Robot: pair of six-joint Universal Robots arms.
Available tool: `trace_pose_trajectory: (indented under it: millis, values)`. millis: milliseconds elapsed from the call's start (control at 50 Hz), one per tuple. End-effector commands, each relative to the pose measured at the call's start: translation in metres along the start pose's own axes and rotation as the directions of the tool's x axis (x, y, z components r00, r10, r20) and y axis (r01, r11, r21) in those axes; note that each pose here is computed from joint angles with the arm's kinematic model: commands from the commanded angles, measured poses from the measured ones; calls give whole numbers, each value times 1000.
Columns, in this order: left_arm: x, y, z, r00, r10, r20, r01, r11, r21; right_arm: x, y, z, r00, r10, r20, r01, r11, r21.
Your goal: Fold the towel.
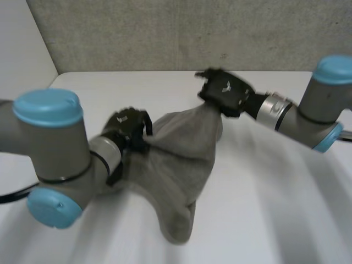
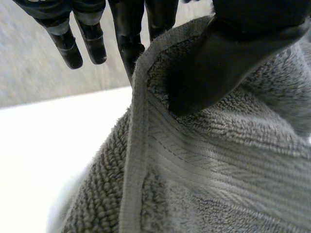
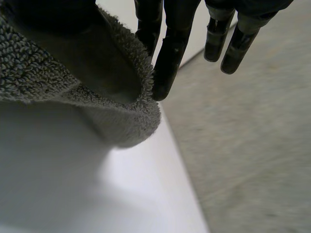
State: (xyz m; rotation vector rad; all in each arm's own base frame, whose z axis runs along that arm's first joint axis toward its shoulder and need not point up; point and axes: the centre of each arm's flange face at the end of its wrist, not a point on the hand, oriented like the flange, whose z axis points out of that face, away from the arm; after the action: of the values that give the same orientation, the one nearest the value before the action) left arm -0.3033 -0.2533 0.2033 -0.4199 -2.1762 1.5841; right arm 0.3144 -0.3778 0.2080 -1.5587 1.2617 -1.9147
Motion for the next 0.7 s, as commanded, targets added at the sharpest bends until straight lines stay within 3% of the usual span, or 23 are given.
trace_pose_trajectory:
  millis: [20, 140, 200, 320, 360, 380, 420, 460, 540, 620, 680, 700]
  values:
    - [-2, -62, -1, 999, 0, -43, 8, 984, 177, 58, -74, -20, 972, -8, -235, 18, 999, 40]
    - [-3, -105, -19, 997, 19, -79, 5, 956, 293, 84, -131, -61, 893, -64, -445, 66, 998, -9]
    - [-6, -121, -30, 995, 34, -95, -1, 942, 336, 75, -137, -70, 896, -61, -439, 53, 998, -31]
    - [-6, -94, -31, 984, 38, -172, 2, 973, 230, 10, -114, -90, 955, -28, -296, -25, 984, -175]
    - [-6, -81, -29, 983, 31, -183, 3, 983, 184, -34, -92, -97, 978, 33, -205, -87, 962, -258]
    - [-8, -66, -26, 982, 25, -185, 0, 991, 132, -34, -91, -97, 978, 34, -205, -87, 962, -258]
    - [-10, -48, -22, 983, 28, -184, -14, 997, 77, -83, -88, -97, 990, 107, -93, -129, 950, -285]
    - [-14, -15, -17, 982, 72, -175, -78, 997, -26, -97, -87, -98, 988, 139, -66, -153, 943, -296]
    - [-19, 10, -19, 974, 145, -175, -166, 980, -112, -108, -81, -100, 980, 192, -58, -200, 926, -319]
    - [-25, 32, -22, 956, 232, -181, -266, 945, -193, -95, -73, -101, 933, 328, -147, -359, 880, -310]
    - [-32, 37, -22, 955, 241, -170, -275, 937, -215, -74, -61, -108, 866, 433, -249, -493, 823, -283]
    - [-32, 37, -22, 955, 241, -170, -275, 937, -215, -74, -61, -108, 866, 434, -250, -494, 823, -282]
